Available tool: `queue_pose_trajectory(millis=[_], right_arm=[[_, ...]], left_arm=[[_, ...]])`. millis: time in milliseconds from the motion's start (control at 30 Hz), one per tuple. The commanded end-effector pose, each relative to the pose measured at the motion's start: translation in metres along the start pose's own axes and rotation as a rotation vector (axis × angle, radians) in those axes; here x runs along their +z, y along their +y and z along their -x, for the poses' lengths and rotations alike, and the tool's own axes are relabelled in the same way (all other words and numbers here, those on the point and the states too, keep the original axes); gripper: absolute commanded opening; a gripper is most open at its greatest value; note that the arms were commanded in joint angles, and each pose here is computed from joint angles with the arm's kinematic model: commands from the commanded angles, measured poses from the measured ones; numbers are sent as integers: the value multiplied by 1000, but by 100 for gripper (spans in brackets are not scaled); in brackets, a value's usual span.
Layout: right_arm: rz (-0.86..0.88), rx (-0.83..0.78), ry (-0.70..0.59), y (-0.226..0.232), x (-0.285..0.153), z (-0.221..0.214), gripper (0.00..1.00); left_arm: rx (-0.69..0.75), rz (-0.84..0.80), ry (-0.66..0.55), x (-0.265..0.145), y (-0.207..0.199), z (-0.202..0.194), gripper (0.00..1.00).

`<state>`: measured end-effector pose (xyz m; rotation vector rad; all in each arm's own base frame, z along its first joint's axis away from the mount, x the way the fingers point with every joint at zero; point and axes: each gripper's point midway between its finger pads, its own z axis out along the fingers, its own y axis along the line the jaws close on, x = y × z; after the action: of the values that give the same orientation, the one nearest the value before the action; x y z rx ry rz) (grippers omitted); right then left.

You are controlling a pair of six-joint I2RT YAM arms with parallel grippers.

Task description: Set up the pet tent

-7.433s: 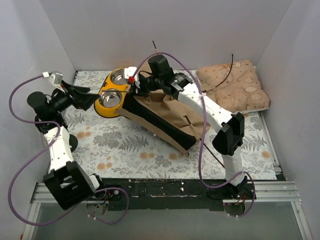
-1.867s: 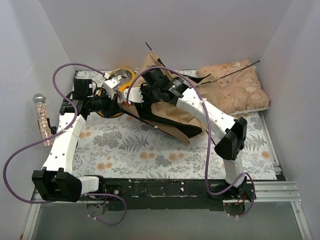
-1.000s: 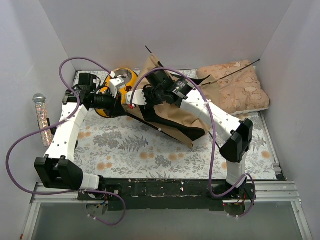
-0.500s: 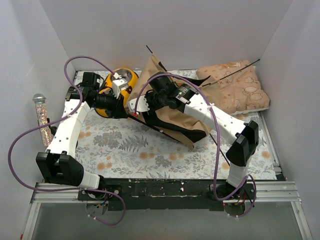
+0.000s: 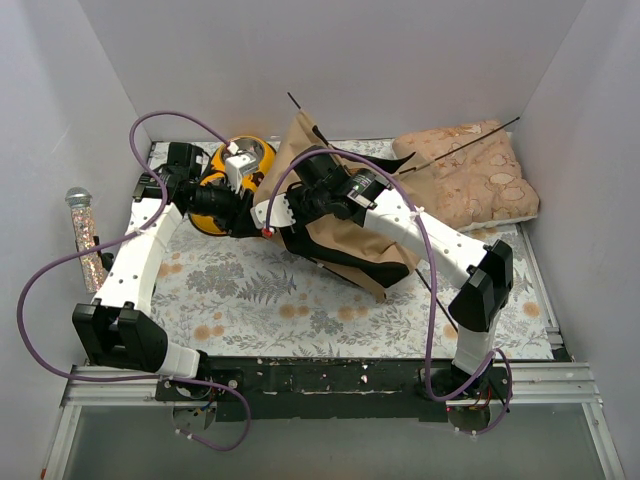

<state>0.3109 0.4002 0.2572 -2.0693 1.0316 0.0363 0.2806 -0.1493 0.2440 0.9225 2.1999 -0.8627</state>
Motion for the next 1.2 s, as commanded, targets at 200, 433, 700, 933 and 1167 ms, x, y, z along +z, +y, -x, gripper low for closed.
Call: queue_pose_trajectory(millis=[200, 433, 700, 933, 1167], right_arm=[[-5, -36, -18, -1, -5, 4, 1], [-3, -30, -6, 0, -5, -1, 1], [3, -24, -9, 1, -6, 0, 1], [-1, -25, -10, 0, -8, 1, 1], [-6, -17, -15, -1, -9, 2, 1]], left_arm=[[153, 42, -193, -46, -6, 32, 54], [261, 17, -229, -67, -3, 29, 50], [255, -97, -256, -56, -16, 24, 42], [237, -131, -219, -33, -25, 25, 40], [235, -132, -197, -22, -25, 19, 36]])
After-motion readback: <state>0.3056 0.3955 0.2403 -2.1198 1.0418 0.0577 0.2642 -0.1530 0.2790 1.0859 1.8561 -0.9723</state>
